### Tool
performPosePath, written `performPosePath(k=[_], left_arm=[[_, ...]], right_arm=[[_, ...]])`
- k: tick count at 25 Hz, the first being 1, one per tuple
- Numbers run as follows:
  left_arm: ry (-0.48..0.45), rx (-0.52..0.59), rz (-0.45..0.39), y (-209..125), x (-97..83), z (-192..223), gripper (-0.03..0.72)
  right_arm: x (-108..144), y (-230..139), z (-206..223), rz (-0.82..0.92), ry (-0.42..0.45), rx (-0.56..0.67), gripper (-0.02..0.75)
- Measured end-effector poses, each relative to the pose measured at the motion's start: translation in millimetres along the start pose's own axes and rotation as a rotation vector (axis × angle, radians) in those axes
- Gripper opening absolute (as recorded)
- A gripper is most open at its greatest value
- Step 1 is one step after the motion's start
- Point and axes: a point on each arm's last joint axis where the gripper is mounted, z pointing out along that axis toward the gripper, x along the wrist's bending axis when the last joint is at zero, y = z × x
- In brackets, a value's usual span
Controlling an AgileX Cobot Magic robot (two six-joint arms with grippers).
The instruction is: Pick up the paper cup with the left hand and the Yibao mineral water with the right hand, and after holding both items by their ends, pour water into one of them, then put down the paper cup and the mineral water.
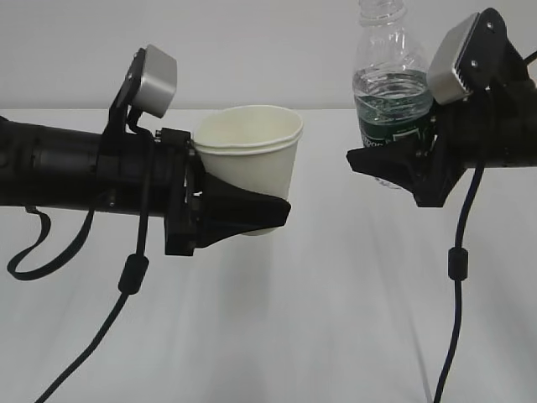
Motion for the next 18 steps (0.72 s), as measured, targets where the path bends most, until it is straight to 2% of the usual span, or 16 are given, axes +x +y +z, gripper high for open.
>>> performPosePath(k=[18], left_arm=[[0.013, -0.003, -0.008, 0.3, 1.0, 0.3, 0.448]], right_arm=[[-9.7, 14.1, -1.4, -0.096, 0.012, 0.008, 0.496]])
